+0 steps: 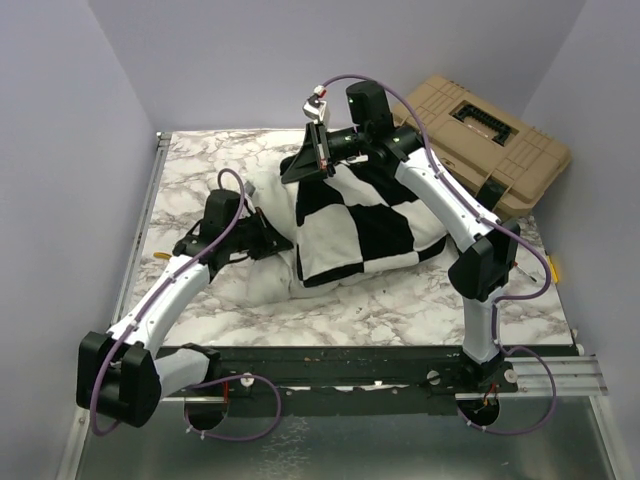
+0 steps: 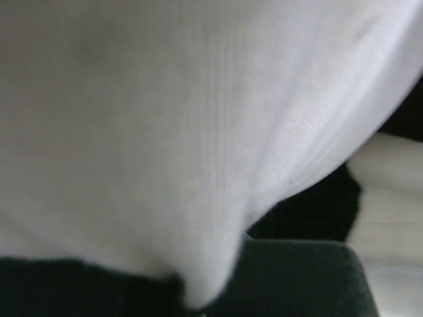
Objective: Put the pillow into the pillowcase
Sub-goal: Stuff the pillow into the pillowcase.
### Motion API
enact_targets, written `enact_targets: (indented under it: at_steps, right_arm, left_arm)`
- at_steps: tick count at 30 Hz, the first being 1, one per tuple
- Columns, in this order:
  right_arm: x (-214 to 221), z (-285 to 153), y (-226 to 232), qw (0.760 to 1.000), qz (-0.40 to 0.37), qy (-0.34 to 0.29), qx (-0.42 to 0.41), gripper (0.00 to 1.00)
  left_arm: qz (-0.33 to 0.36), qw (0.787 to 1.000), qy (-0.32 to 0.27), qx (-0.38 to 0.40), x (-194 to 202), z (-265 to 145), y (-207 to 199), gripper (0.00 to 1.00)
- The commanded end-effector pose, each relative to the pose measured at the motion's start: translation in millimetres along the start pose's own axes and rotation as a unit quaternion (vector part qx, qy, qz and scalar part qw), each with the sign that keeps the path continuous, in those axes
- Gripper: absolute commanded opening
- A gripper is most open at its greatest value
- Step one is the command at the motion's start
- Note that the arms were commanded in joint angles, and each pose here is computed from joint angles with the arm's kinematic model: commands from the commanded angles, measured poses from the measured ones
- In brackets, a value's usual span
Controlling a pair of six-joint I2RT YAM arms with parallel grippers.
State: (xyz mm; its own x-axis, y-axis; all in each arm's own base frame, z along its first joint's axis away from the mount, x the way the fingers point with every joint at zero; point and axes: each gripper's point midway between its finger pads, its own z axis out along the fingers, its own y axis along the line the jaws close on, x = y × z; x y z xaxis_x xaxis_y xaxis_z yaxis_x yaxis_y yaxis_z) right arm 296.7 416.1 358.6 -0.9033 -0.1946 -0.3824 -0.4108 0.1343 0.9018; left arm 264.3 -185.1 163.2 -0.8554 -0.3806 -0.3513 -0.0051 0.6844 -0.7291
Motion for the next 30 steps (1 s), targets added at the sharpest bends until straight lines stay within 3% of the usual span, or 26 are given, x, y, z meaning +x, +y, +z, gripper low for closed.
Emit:
enact_targets:
  at_steps: [1, 4, 8, 11, 15, 22, 30]
  right_arm:
    - [6, -15, 44, 0.998, -0.052, 0.013, -0.039, 0.00]
    - [14, -14, 57, 0.996, -0.064, 0.028, -0.058, 0.00]
    - [41, 3, 104, 0.982, -0.092, 0.086, -0.138, 0.00]
    - [69, 21, 150, 0.962, -0.116, 0.137, -0.205, 0.00]
    - [84, 26, 198, 0.938, -0.150, 0.149, -0.274, 0.00]
    - [71, 13, 239, 0.926, -0.153, 0.117, -0.324, 0.00]
    - [71, 4, 260, 0.921, -0.157, 0.096, -0.344, 0.00]
  left_arm:
    - [-0.077, 0.978, -0.152, 0.121, -73, -25, -95, 0.00]
    - [-0.154, 0.947, -0.234, 0.156, -104, -49, -109, 0.00]
    - [-0.201, 0.916, -0.261, 0.229, -122, -58, -133, 0.00]
    - [-0.171, 0.923, -0.248, 0.238, -124, -45, -153, 0.00]
    - [-0.127, 0.928, -0.236, 0.258, -116, -25, -188, 0.00]
    - [-0.114, 0.916, -0.264, 0.281, -90, 7, -205, 0.00]
    - [-0.047, 0.936, -0.201, 0.285, -42, 82, -242, 0.00]
